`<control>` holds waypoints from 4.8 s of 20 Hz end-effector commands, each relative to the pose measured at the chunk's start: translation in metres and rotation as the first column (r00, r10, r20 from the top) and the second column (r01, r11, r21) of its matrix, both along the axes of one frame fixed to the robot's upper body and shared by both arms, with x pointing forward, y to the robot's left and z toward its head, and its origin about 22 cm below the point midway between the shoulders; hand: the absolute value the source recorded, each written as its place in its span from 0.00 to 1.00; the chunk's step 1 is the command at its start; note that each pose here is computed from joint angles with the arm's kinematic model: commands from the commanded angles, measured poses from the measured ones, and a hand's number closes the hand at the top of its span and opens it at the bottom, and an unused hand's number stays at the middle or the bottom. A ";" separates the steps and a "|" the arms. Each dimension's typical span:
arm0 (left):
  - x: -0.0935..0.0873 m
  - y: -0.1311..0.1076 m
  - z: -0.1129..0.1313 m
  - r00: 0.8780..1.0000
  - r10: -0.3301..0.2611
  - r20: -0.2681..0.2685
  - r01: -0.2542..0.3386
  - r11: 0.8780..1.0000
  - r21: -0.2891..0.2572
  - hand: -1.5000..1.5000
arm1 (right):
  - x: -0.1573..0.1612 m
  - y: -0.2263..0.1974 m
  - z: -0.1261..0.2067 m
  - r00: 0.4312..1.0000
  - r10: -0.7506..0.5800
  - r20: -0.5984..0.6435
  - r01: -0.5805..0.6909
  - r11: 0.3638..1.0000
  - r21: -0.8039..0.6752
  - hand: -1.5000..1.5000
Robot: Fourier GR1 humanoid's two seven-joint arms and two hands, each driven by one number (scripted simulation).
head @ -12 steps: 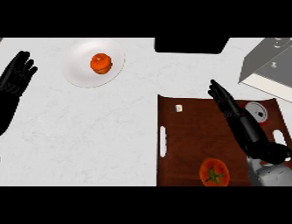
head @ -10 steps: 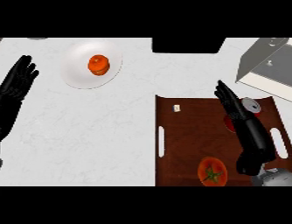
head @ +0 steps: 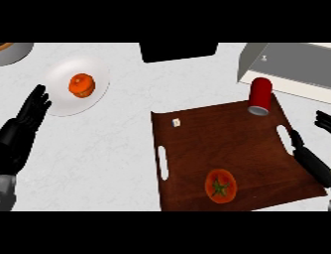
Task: Pick the tomato from the tray and place it in the tiered shelf
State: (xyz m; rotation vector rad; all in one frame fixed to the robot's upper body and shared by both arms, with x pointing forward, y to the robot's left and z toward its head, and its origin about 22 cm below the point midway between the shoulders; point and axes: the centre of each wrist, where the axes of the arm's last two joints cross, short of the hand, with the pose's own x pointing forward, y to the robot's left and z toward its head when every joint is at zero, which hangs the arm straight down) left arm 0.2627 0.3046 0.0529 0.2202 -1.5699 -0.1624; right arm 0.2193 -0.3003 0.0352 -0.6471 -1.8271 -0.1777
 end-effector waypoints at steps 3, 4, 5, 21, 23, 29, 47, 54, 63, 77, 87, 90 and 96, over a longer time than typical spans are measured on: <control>-0.009 -0.017 -0.025 0.999 -0.008 -0.032 0.007 1.000 -0.011 0.50 | -0.054 -0.004 -0.029 0.827 -0.537 0.167 0.551 0.833 -0.053 0.00; -0.006 -0.026 -0.027 1.000 -0.016 -0.016 0.016 1.000 -0.019 0.50 | -0.057 0.004 -0.022 0.804 -0.546 0.236 0.567 0.823 -0.027 0.00; -0.004 -0.028 -0.030 0.999 -0.046 -0.010 0.046 0.999 -0.016 0.50 | -0.061 0.015 -0.019 0.801 -0.529 0.279 0.555 0.832 -0.016 0.00; 0.021 -0.079 -0.031 0.993 -0.117 0.003 0.117 0.993 -0.001 0.50 | -0.195 0.108 0.004 0.931 -0.363 -0.043 0.335 0.895 -0.294 0.00; 0.016 -0.090 -0.023 0.991 -0.133 0.015 0.133 0.991 0.000 0.50 | -0.214 0.108 0.007 0.914 -0.383 -0.134 0.314 0.877 -0.364 0.00; 0.018 -0.087 -0.026 0.986 -0.162 0.029 0.162 0.987 -0.001 0.50 | -0.251 0.112 0.020 0.822 -0.435 -0.367 0.200 0.825 -0.528 0.00; 0.022 -0.078 -0.041 0.990 -0.144 -0.007 0.144 0.990 -0.008 0.50 | -0.234 0.164 0.070 0.742 -0.532 -0.408 0.210 0.762 -0.613 0.00; 0.030 -0.083 -0.025 0.992 -0.126 0.017 0.127 0.992 -0.009 0.50 | -0.224 0.188 0.067 0.729 -0.528 -0.435 0.192 0.768 -0.611 0.00; 0.025 -0.072 -0.025 0.990 -0.141 0.005 0.141 0.990 0.016 0.50 | -0.191 0.191 0.063 0.694 -0.571 -0.439 0.203 0.740 -0.641 0.00; 0.018 -0.082 -0.044 0.991 -0.137 0.003 0.137 0.991 -0.008 0.50 | -0.147 0.208 0.033 0.621 -0.607 -0.496 0.172 0.723 -0.670 0.00; 0.022 -0.075 -0.035 0.991 -0.134 -0.010 0.134 0.991 -0.013 0.50 | -0.107 0.196 0.021 0.618 -0.620 -0.484 0.195 0.717 -0.669 0.00; 0.013 -0.085 -0.035 0.991 -0.134 -0.006 0.134 0.991 -0.010 0.50 | -0.104 0.207 0.007 0.593 -0.627 -0.505 0.175 0.713 -0.679 0.00; 0.021 -0.086 -0.036 0.988 -0.153 -0.015 0.152 0.988 -0.017 0.50 | -0.084 0.203 0.011 0.586 -0.622 -0.519 0.176 0.723 -0.668 0.00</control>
